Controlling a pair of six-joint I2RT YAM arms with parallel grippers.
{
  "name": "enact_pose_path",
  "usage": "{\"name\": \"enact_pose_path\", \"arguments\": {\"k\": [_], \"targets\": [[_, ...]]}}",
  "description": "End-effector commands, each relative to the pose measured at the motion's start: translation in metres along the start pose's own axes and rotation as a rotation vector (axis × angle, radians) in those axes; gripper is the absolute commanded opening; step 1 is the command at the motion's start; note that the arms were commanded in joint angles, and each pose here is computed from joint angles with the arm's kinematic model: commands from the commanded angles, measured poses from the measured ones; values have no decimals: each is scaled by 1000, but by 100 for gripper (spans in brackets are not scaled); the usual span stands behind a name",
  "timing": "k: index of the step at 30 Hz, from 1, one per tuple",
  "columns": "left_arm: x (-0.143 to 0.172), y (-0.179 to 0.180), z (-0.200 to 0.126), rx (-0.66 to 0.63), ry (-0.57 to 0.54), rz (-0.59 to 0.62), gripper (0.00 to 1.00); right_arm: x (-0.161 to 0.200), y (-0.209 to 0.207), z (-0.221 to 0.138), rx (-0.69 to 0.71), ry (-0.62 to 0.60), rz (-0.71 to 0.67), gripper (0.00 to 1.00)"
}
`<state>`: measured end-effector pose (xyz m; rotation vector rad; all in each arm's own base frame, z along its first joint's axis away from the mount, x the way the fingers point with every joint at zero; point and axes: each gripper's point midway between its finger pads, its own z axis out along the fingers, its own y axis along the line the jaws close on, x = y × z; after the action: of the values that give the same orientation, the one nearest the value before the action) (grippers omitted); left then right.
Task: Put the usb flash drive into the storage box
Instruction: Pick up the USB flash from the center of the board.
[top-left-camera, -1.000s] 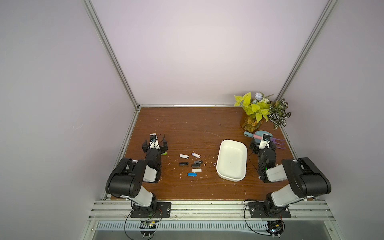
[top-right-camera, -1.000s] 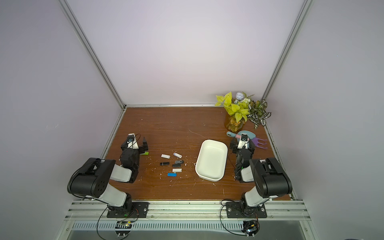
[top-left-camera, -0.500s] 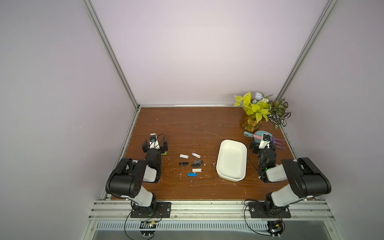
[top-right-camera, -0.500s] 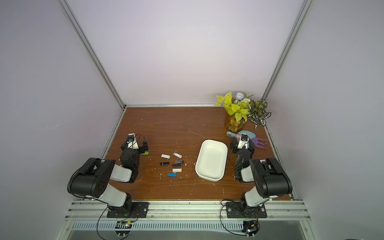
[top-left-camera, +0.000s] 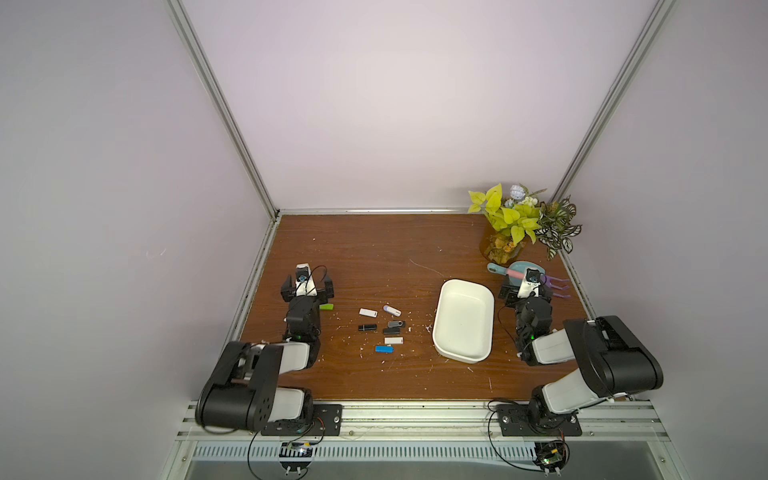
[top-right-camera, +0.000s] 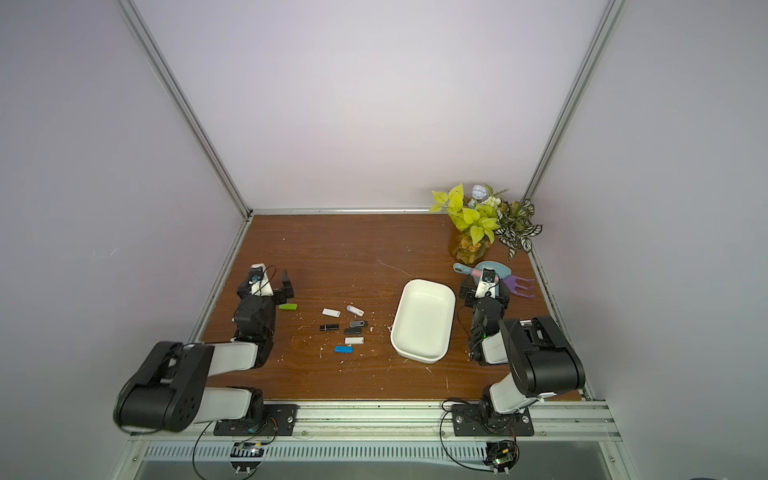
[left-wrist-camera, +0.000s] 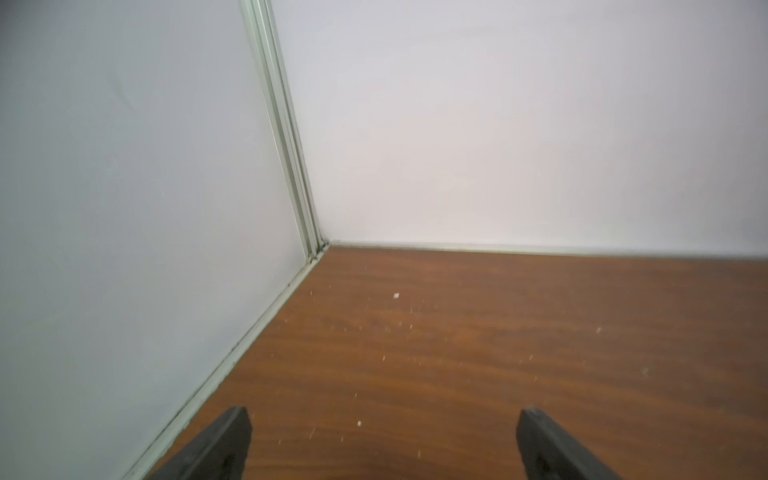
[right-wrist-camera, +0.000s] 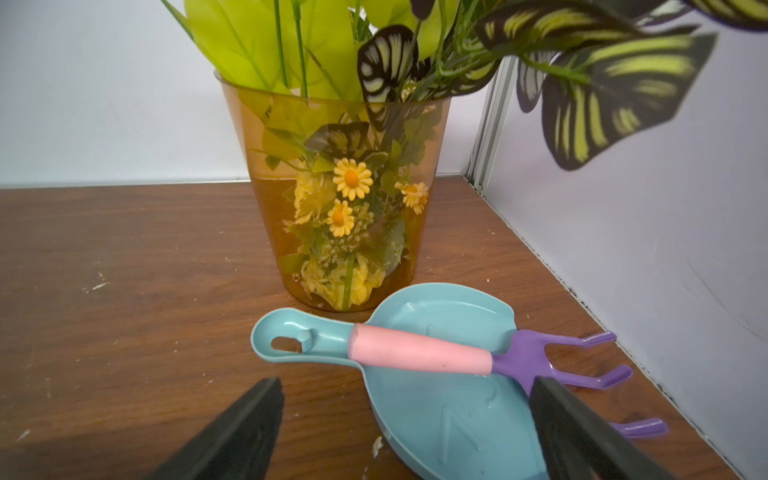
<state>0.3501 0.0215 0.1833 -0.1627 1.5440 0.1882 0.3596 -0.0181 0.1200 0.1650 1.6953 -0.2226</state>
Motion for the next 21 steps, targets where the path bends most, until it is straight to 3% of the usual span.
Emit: {"name": "enact_pose_path", "arguments": {"k": [1,2,4,5,8,10,11,13,16,18,21], "targets": [[-26,3,-15,9,-59,-226,99,-32,-9,-14,75,-109,10,100],[-23,8,-20,-9,-42,-335,99,-44,-15,-20,152,-119,12,100],[6,25,-29,-128,75,-575,99,-72,-11,-29,142,-139,38,100],[8,24,-32,-100,77,-624,99,-87,-11,-35,119,-144,125,100],[2,14,-38,-6,75,-625,99,-100,-29,-56,125,-104,482,99],[0,-1,-39,78,115,-611,99,-101,-44,-71,134,-141,630,100],[-5,-20,-37,170,150,-564,99,-108,-42,-78,74,-171,653,97],[13,-21,-30,54,311,-553,99,-128,-20,-92,-116,-237,622,87],[38,-21,-33,-41,520,-504,92,-147,6,-104,-295,-216,637,84],[48,-24,-36,-67,597,-482,87,-150,22,-103,-357,-155,595,86],[69,-13,-43,-191,675,-470,83,-129,44,-86,-384,-18,509,99]]}}
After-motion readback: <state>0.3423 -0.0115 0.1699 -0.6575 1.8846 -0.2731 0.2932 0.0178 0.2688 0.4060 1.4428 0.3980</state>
